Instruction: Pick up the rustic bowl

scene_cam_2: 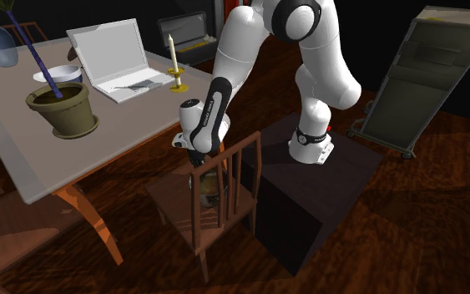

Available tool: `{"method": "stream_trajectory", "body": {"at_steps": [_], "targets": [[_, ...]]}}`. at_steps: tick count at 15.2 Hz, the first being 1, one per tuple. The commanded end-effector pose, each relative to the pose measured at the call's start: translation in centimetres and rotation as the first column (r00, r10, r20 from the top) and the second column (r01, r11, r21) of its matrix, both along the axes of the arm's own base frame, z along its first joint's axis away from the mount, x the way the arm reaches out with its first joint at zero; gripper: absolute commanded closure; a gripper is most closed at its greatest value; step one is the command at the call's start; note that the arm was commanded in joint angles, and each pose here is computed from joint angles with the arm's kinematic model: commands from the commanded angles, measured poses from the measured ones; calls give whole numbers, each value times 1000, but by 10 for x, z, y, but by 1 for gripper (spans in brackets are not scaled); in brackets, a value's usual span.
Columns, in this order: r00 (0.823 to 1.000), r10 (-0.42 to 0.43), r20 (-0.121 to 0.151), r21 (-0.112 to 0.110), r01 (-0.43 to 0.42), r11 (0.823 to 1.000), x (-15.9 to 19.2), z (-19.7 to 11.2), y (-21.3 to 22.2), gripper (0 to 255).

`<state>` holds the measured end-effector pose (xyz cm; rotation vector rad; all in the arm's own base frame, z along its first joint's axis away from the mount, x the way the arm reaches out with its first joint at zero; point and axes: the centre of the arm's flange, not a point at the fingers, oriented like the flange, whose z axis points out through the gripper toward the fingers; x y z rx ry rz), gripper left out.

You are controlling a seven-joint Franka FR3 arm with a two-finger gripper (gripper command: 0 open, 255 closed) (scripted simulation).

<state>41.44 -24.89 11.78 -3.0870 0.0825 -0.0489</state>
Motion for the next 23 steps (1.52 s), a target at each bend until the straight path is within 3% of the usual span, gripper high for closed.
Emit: {"method": "stream_trajectory", "body": {"at_steps": [1, 8, 23], "targets": [[1000, 0, 0, 0, 0, 1000, 0, 0, 0, 255], [1000, 0, 0, 0, 0, 1000, 0, 0, 0, 255], [1000, 0, 0, 0, 0, 1000, 0, 79, 0, 255]]}}
